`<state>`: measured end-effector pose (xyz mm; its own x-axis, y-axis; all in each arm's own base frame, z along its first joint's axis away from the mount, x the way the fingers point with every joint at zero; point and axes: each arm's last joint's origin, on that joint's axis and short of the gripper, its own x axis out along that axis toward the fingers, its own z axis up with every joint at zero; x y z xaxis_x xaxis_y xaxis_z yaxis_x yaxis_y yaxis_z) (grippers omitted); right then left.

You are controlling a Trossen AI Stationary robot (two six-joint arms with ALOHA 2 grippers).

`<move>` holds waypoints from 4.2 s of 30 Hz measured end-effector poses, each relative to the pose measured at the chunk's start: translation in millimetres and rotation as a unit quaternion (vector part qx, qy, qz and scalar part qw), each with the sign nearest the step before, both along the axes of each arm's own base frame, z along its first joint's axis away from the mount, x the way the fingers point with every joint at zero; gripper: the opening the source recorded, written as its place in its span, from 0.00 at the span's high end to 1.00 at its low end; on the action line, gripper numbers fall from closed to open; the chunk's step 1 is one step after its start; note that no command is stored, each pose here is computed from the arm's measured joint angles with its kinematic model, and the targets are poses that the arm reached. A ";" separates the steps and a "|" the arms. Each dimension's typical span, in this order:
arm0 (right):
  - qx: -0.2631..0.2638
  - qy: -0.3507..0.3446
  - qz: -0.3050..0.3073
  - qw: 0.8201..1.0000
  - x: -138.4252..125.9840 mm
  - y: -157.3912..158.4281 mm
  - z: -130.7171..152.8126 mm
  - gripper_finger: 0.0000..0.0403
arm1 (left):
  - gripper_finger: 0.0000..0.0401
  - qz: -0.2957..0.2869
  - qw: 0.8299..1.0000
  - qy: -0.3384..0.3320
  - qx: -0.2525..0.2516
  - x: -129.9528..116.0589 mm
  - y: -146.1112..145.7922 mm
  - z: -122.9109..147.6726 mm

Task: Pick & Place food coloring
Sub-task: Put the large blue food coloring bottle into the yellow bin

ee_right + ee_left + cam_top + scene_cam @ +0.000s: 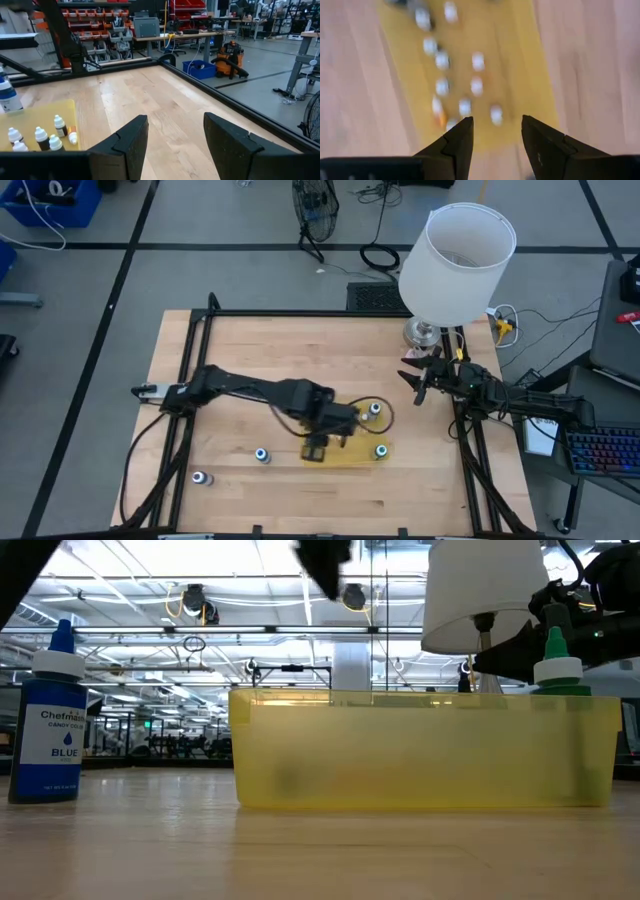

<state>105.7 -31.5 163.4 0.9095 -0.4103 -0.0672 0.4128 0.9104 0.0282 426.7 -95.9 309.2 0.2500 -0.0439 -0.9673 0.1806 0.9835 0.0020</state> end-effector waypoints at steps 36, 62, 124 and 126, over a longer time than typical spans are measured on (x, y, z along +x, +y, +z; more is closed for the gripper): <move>0.000 0.000 0.000 1.000 0.0 0.0 -0.2 0.55 | 0.37 0.398 0.917 -0.032 0.010 -209.0 -12.3 22.0; 0.000 0.000 0.000 1.000 0.0 0.0 0.0 0.55 | 0.37 0.345 0.930 0.007 -0.128 -187.7 -11.6 4.2; 0.000 0.000 0.000 1.000 0.0 0.0 -0.1 0.55 | 0.38 0.187 0.974 0.125 0.001 -155.5 -59.0 -115.8; 0.000 0.000 0.000 1.000 0.0 0.0 -0.1 0.55 | 0.38 0.182 0.976 0.120 -0.003 -154.2 -59.7 -115.8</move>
